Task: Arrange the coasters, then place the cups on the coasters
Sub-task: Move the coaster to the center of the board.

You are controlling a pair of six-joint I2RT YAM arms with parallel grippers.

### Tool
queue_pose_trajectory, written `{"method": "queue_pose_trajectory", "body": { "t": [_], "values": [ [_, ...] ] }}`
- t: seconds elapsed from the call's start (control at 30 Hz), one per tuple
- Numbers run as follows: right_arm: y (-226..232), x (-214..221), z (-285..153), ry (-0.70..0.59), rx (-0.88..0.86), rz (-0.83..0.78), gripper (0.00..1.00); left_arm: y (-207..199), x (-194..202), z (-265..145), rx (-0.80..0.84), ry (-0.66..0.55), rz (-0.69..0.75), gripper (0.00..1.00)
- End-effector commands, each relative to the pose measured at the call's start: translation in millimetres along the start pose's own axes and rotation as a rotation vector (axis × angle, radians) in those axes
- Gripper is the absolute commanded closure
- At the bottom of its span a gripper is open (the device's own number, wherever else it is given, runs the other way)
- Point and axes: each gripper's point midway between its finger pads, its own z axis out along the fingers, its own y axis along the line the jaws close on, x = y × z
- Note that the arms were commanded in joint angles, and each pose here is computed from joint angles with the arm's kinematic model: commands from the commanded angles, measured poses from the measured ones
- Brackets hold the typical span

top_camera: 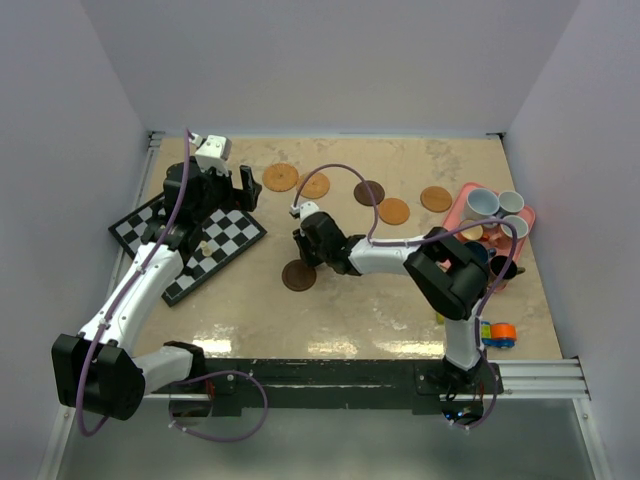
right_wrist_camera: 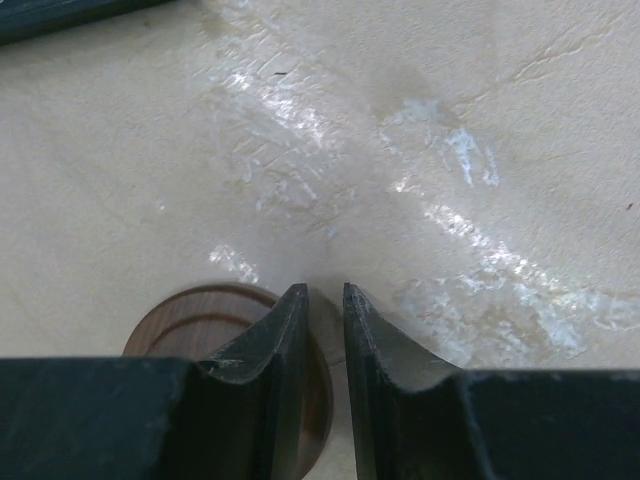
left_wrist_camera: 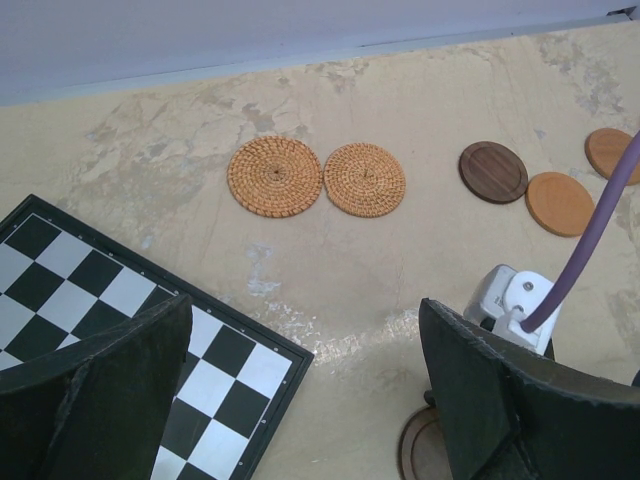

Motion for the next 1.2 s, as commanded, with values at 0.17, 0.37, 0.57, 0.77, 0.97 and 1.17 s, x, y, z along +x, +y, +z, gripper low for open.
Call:
{"method": "queue_pose_trajectory", "body": {
  "t": [0.17,0.37,0.57,0.77,0.97,1.17],
  "values": [
    [16,49,-13,0.092,-0.035,0.019,0.76,-5,-10,-1,0.013,-0.039,-0.001,0.0],
    [21,51,-19,0.094,-0.033,0.012,0.76,-5,-8,0,0.014,-0.033,-0.002,0.0],
    [24,47,-27,0.077,-0.027,0.018,0.68,-4,-6,2,0.012,-0.029,-0.003,0.0],
    [24,13,-28,0.02,0.017,0.004,0.51,-3,-6,2,0.006,-0.027,-0.002,0.0],
    [16,-44,-34,-0.076,0.08,-0.039,0.29,1,-3,3,-0.012,-0.018,0.001,0.0],
    [-27,-94,-51,-0.149,0.133,-0.015,0.22,1,-7,1,-0.017,-0.032,0.004,0.0]
  ]
}}
